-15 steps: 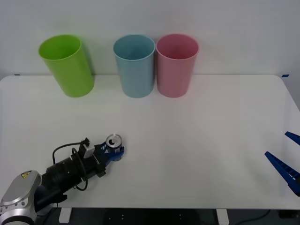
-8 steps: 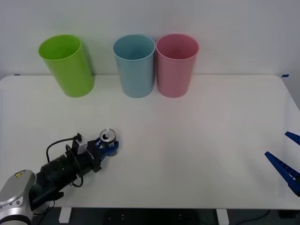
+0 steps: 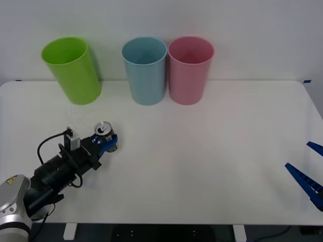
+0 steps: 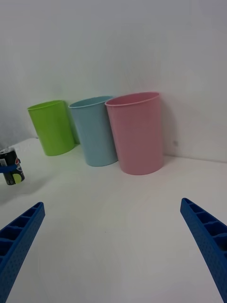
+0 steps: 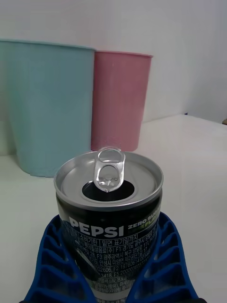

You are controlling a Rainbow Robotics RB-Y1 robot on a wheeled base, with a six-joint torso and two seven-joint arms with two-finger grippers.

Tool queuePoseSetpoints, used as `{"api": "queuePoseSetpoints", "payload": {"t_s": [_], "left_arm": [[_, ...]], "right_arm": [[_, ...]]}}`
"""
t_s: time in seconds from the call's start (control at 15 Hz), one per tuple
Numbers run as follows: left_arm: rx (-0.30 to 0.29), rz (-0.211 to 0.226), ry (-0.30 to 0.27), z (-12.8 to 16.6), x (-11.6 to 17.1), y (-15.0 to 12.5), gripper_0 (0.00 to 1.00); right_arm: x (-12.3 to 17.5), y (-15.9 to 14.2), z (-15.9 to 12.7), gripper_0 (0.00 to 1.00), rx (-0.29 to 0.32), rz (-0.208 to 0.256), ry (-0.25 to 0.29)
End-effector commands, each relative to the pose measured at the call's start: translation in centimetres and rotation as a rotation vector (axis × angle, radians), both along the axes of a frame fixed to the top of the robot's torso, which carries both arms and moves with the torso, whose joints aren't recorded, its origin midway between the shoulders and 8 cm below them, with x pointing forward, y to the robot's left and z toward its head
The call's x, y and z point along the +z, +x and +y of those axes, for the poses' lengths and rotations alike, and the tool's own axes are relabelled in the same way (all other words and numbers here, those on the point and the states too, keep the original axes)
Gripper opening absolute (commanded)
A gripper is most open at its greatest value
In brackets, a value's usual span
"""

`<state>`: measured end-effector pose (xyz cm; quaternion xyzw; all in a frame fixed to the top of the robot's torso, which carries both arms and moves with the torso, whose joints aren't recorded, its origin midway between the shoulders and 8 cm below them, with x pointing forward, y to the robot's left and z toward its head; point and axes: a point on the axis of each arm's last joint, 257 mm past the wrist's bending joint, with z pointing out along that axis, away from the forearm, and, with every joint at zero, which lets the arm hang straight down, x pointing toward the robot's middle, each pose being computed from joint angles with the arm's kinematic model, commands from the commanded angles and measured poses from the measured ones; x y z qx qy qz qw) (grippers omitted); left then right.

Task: Grasp the object on the table and drop it into the matching bin: aluminum can to the light blue bin, PET bottle to the pink bin.

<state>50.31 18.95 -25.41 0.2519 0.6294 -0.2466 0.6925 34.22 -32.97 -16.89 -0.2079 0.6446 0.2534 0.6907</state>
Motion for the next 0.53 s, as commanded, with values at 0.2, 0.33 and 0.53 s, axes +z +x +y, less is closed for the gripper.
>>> {"api": "queuePoseSetpoints", "payload": {"t_s": [0.2,0.33,0.53], "left_arm": [[0.074,-0.037,-0.014,1.7,3.5,2.1,0.00],[0.065,-0.035,-0.077,1.7,6.3,2.5,0.00],[0.094,-0.043,-0.126,2.0,9.7,3.7,0.00]], "right_arm": [[0.0,0.0,0.0,1.00,0.000,0.000,0.000],[0.0,0.0,0.0,1.00,0.000,0.000,0.000],[0.0,0.0,0.0,1.00,0.000,0.000,0.000]]}}
